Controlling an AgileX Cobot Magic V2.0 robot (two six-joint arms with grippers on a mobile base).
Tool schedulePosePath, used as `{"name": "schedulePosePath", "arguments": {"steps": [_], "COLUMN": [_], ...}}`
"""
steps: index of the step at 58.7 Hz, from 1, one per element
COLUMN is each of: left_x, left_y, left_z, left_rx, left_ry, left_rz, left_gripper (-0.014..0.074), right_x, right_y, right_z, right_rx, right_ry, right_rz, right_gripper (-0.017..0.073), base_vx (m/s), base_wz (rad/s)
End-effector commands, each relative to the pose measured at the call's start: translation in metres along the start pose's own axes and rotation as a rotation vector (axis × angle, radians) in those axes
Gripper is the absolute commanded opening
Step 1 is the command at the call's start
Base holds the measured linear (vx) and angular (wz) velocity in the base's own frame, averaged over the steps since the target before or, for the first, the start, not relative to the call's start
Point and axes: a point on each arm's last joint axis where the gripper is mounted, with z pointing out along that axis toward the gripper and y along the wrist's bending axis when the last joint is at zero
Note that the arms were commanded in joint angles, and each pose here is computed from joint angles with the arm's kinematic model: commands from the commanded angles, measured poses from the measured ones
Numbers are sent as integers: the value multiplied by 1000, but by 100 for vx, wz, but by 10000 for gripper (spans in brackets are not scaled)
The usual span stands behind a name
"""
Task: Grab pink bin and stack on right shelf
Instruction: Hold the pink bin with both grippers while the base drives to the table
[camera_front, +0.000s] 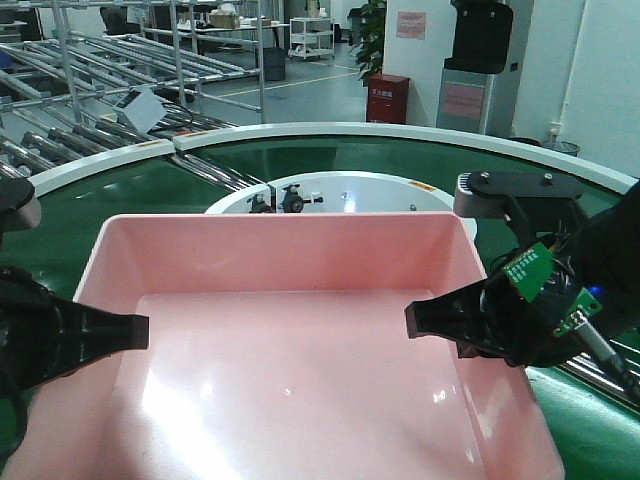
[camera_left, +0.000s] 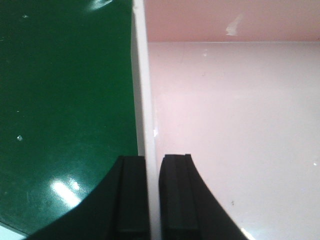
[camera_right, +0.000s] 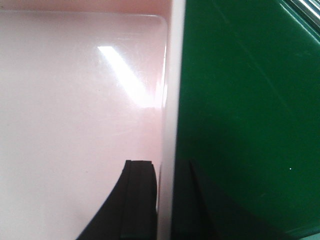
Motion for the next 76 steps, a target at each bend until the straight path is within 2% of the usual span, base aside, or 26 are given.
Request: {"name": "schedulePosePath", "arguments": {"steps": [1,45,76], "left_x": [-13,-13,-13], "left_y": [-5,-5,-5], "left_z": [-14,-14,-14], "left_rx": [71,71,71], "left_ry": [-116,-116,-116], "left_rz": [4,4,4], "left_gripper": [111,111,111], "right_x": [-11,-11,-11], "right_y": [-3,-3,-3], "right_z": [-20,-20,-20], "right_rx": [-14,-14,-13], "right_ry": [-130,-130,-130], "right_rz": [-12,-12,-18], "right_gripper": [74,74,74], "base_vx": [0,-1,-11], "base_wz": [0,-2,-42]}}
